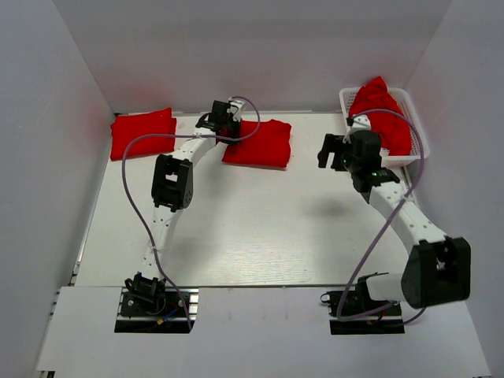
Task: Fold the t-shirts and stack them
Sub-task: Put the neatly folded tshirt into the corner of the board with the left arm
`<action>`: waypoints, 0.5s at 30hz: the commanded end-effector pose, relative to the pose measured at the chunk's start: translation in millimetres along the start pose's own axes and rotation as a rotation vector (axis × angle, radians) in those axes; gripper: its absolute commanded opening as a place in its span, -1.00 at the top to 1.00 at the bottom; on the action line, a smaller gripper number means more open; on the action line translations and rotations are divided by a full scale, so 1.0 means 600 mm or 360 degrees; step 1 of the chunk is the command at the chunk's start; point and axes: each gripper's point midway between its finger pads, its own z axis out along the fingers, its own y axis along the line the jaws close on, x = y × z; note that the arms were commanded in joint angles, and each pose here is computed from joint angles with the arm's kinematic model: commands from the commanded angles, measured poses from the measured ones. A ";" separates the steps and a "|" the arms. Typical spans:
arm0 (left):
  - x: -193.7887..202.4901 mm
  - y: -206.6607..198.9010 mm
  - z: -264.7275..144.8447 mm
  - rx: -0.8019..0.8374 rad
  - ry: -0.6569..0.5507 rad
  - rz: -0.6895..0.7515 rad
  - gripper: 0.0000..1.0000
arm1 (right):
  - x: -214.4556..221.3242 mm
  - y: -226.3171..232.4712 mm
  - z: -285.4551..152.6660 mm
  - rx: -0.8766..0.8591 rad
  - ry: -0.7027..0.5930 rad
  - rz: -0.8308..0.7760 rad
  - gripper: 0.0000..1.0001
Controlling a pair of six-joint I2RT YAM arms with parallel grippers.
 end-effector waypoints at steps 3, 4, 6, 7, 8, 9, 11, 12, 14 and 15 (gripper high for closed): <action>0.071 -0.001 0.002 -0.0076 0.0251 0.0017 1.00 | -0.027 -0.062 -0.072 0.0340 -0.0233 0.0079 -0.79; 0.075 -0.003 -0.006 -0.0077 0.0265 -0.0002 1.00 | -0.027 -0.064 -0.084 0.0351 -0.0245 0.0081 -0.79; 0.018 -0.016 -0.046 -0.0047 0.0135 0.0015 1.00 | -0.020 -0.069 -0.097 0.0373 -0.0245 0.0082 -0.79; 0.025 -0.018 -0.058 -0.0047 0.0139 0.0015 1.00 | -0.015 -0.067 -0.100 0.0369 -0.0231 0.0077 -0.79; -0.006 -0.025 -0.072 -0.0024 0.0039 0.0030 1.00 | -0.011 -0.070 -0.101 0.0377 -0.0225 0.0077 -0.79; -0.010 -0.020 -0.087 0.0012 0.0016 0.0015 1.00 | -0.008 -0.070 -0.108 0.0380 -0.0214 0.0075 -0.79; -0.068 -0.025 -0.137 0.0042 -0.0116 0.0028 1.00 | -0.003 -0.073 -0.109 0.0390 -0.0201 0.0079 -0.79; -0.088 -0.015 -0.152 0.0027 -0.0161 0.0024 1.00 | 0.001 -0.071 -0.112 0.0388 -0.0189 0.0078 -0.79; -0.112 -0.013 -0.179 0.0054 -0.0192 0.0152 1.00 | 0.003 -0.073 -0.114 0.0392 -0.0187 0.0082 -0.79; -0.119 -0.007 -0.191 0.0056 -0.0180 0.0177 1.00 | 0.004 -0.073 -0.114 0.0388 -0.0186 0.0082 -0.79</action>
